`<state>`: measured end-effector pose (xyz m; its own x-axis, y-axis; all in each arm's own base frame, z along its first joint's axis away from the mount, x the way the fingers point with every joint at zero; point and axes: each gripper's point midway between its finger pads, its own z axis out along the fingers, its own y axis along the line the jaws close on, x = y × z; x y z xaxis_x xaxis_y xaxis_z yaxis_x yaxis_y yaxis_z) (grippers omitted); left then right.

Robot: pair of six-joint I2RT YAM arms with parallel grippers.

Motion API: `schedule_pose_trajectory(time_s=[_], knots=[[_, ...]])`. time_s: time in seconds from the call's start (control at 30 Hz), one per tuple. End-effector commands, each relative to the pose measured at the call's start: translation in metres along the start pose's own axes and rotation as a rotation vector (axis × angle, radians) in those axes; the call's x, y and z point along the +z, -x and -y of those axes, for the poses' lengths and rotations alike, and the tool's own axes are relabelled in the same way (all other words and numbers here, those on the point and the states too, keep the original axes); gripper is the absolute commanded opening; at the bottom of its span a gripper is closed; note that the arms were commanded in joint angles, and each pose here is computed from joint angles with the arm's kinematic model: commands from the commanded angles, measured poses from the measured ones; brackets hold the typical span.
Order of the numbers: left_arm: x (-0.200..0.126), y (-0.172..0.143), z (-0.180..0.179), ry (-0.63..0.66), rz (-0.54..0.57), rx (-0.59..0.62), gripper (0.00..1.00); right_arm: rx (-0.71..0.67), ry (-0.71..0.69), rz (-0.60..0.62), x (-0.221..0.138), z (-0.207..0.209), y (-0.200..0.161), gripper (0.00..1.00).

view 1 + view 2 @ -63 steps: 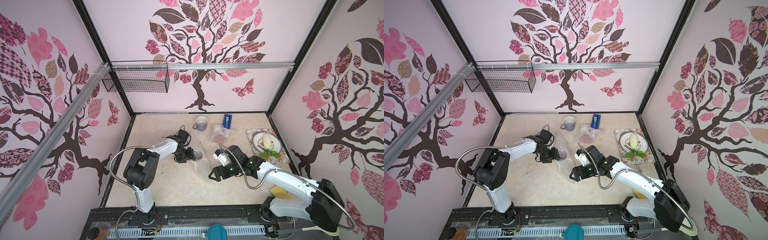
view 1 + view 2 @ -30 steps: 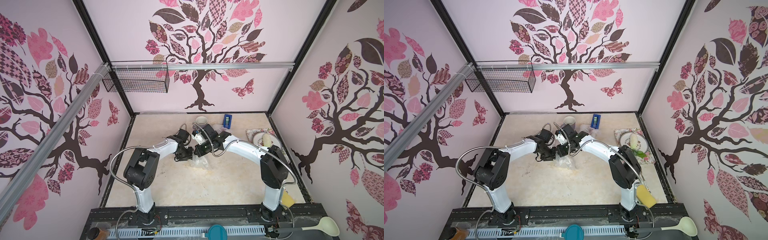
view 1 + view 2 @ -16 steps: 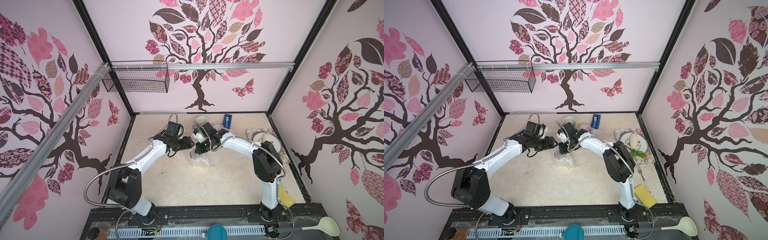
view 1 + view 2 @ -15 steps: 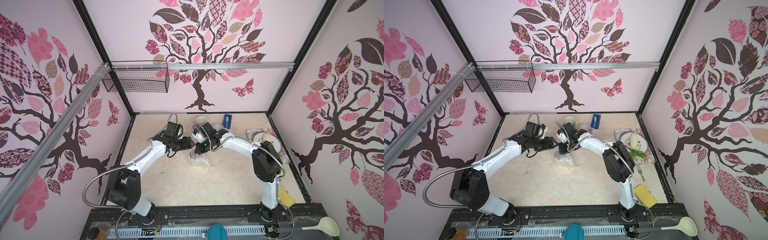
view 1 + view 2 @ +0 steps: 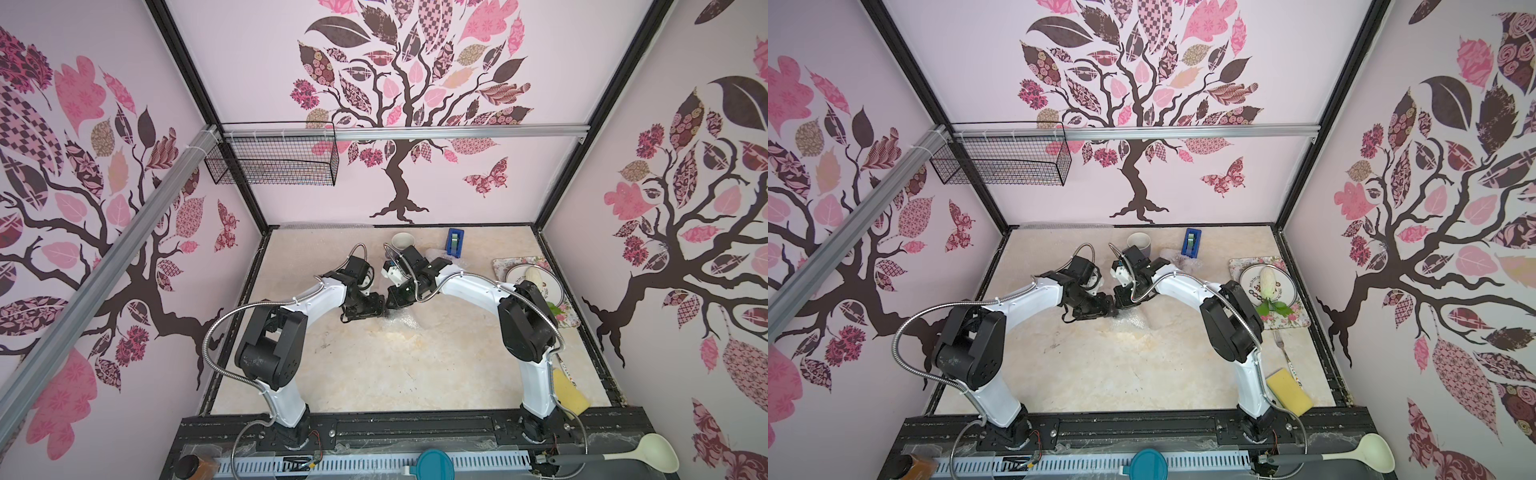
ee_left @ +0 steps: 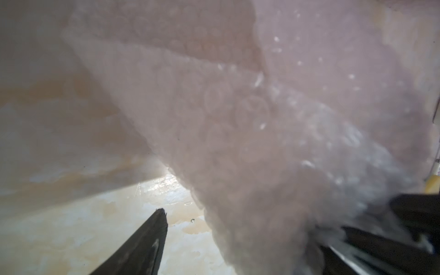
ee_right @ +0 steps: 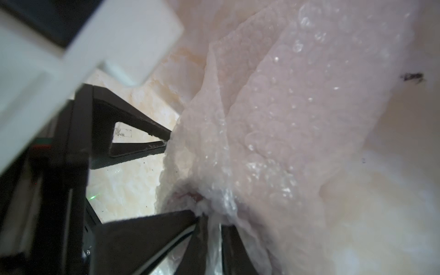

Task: Wrap mugs in bubble wrap
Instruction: Wrap the mug in bubble wrap.

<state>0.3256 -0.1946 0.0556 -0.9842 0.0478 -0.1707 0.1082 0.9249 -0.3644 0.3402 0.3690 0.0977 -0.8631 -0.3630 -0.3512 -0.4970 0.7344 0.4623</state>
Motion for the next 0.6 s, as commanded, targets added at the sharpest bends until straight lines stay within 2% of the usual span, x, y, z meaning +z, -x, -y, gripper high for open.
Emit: schedule_pose_trajectory(time_s=[0.0, 0.1, 0.2, 0.27, 0.3, 0.33, 0.47, 0.57], knots=[[0.002, 0.013, -0.013, 0.099, 0.022, 0.002, 0.78, 0.044, 0.039, 0.054, -0.024, -0.011, 0.025, 0.48], [0.005, 0.013, -0.014, 0.095, 0.018, -0.025, 0.78, 0.194, 0.015, 0.130, -0.069, 0.002, 0.033, 0.68], [0.005, 0.014, -0.007, 0.052, 0.023, -0.049, 0.78, 0.398, -0.079, 0.217, -0.117, 0.030, 0.027, 0.84], [0.005, 0.014, -0.002, 0.023, 0.020, -0.063, 0.77, 0.494, -0.122, 0.219, -0.132, 0.037, 0.010, 0.90], [0.007, 0.013, 0.001, 0.006, 0.015, -0.070, 0.77, 0.527, -0.102, 0.208, -0.134, 0.033, 0.002, 0.93], [0.010, 0.012, 0.001, -0.004, 0.007, -0.076, 0.77, 0.571, -0.082, 0.188, -0.131, 0.031, -0.008, 0.99], [0.018, 0.011, 0.000, -0.007, -0.013, -0.081, 0.77, 0.645, -0.051, 0.188, -0.123, 0.033, -0.029, 1.00], [0.018, 0.012, 0.001, -0.010, -0.013, -0.075, 0.77, 0.599, 0.047, 0.180, -0.105, 0.016, -0.025, 1.00]])
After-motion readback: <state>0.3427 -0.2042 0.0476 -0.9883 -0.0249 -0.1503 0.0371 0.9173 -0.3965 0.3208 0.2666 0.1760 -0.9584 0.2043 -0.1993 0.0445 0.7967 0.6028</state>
